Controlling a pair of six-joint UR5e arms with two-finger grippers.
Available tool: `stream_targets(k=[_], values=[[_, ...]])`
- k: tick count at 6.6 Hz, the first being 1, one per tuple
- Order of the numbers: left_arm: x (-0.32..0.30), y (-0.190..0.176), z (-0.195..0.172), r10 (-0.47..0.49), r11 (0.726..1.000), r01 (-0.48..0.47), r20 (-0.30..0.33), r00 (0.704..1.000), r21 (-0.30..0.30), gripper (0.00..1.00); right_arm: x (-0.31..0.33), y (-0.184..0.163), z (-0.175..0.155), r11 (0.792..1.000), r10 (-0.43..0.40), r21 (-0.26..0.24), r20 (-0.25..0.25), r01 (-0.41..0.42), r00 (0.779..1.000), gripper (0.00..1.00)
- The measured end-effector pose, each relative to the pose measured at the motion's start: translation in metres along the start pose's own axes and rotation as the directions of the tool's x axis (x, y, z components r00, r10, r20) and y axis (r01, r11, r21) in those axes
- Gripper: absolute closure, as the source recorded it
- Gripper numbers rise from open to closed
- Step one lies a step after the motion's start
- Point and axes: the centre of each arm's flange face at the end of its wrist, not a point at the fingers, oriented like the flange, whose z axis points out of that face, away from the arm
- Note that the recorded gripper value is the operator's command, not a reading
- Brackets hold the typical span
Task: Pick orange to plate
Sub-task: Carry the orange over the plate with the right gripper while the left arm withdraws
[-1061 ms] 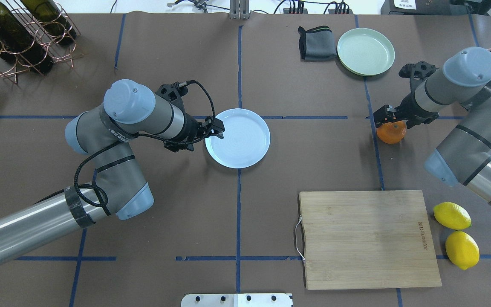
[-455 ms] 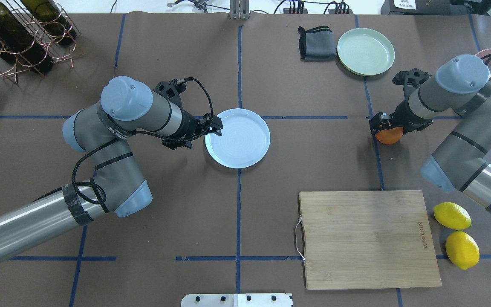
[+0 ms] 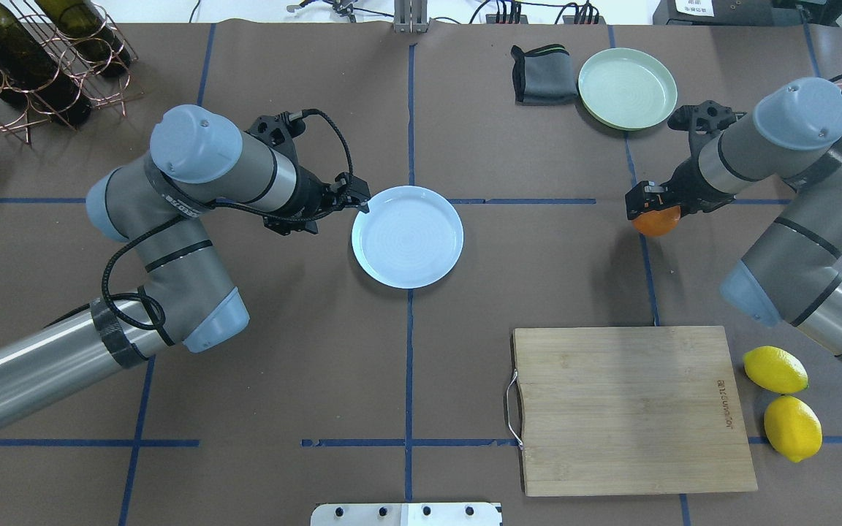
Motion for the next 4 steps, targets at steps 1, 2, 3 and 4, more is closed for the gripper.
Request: stream_targets(k=[1,2,3,4], values=[[-0.027,-0.017,-0.028,0.072,0.997,-0.072,0.004,0.997,0.014,0.00,-0.025,-0.007,-0.016,1.000,-0.001,0.026,0.032,0.000,0.999,1.00],[-0.056,-0.040,-0.065,0.154,0.986,-0.155,0.024,0.988,0.055,0.00,-0.060,-0.018,-0.028,0.999,0.018,0.046,0.067,-0.022,0.998,1.00],[-0.082,-0.064,-0.100,0.241,0.965,-0.248,0.078,0.967,0.087,0.00,-0.103,-0.027,-0.032,0.997,0.041,0.055,0.099,-0.046,0.994,1.00],[-0.103,-0.087,-0.130,0.308,0.941,-0.324,0.142,0.941,0.102,0.00,-0.151,-0.034,-0.028,0.996,0.057,0.066,0.121,-0.065,0.991,1.00]])
